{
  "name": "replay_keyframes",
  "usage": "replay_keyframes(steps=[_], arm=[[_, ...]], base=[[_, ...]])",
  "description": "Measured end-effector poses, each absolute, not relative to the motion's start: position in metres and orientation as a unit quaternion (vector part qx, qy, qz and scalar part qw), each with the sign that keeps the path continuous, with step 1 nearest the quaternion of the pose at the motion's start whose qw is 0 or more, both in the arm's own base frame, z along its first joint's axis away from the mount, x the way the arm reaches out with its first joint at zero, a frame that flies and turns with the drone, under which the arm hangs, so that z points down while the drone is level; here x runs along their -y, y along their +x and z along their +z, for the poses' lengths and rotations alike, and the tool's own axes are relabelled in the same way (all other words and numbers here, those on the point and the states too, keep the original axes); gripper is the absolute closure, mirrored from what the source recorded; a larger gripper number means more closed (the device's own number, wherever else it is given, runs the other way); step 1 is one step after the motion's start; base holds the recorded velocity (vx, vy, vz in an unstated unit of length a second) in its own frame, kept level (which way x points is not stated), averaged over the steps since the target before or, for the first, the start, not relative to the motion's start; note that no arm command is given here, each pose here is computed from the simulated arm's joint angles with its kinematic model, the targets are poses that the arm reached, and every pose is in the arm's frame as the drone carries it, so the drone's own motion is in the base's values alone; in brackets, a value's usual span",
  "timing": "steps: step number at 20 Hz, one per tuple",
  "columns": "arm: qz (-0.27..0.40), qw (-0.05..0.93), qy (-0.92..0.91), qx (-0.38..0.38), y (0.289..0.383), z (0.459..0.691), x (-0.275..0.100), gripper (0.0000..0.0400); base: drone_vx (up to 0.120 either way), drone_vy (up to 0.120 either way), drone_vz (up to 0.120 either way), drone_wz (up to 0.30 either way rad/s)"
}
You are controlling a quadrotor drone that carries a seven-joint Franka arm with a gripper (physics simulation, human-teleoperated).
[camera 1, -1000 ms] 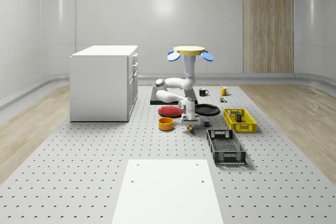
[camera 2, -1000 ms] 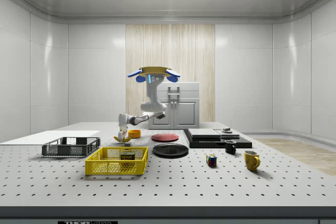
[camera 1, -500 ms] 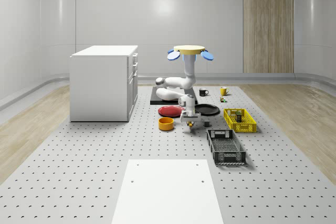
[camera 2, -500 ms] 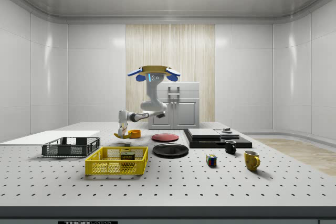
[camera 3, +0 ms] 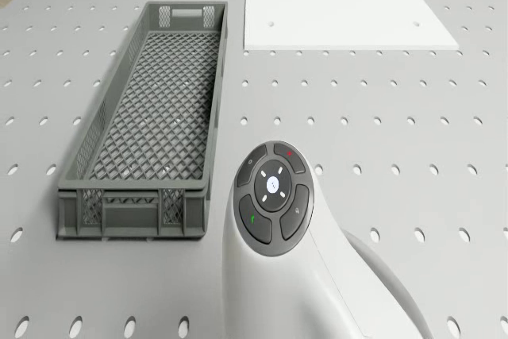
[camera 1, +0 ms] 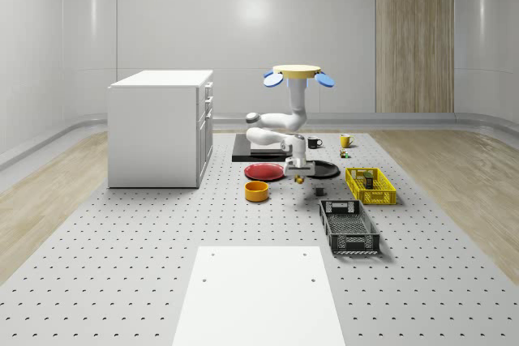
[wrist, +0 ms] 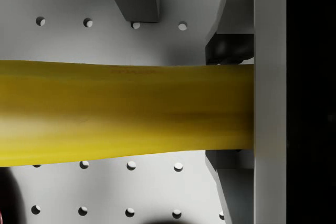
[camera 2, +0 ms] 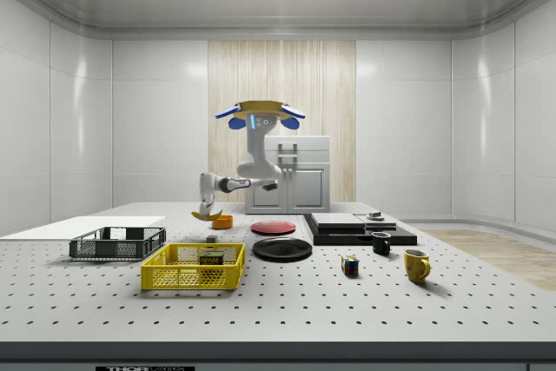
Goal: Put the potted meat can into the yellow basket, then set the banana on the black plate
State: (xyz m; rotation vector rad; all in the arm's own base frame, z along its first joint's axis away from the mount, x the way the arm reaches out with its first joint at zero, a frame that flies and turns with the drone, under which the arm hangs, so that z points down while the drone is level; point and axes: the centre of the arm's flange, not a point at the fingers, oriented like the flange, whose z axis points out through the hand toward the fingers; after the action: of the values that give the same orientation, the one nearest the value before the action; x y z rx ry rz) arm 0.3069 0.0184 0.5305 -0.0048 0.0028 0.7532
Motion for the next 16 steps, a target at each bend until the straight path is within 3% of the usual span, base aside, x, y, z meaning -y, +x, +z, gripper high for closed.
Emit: replay_keyframes(steps=[16], arm=[[0.365, 0.931, -0.002, -0.001, 0.3069, 0.5269, -0.0182, 0.0207]], base=[[-0.12, 0.12, 0.0, 0.0]])
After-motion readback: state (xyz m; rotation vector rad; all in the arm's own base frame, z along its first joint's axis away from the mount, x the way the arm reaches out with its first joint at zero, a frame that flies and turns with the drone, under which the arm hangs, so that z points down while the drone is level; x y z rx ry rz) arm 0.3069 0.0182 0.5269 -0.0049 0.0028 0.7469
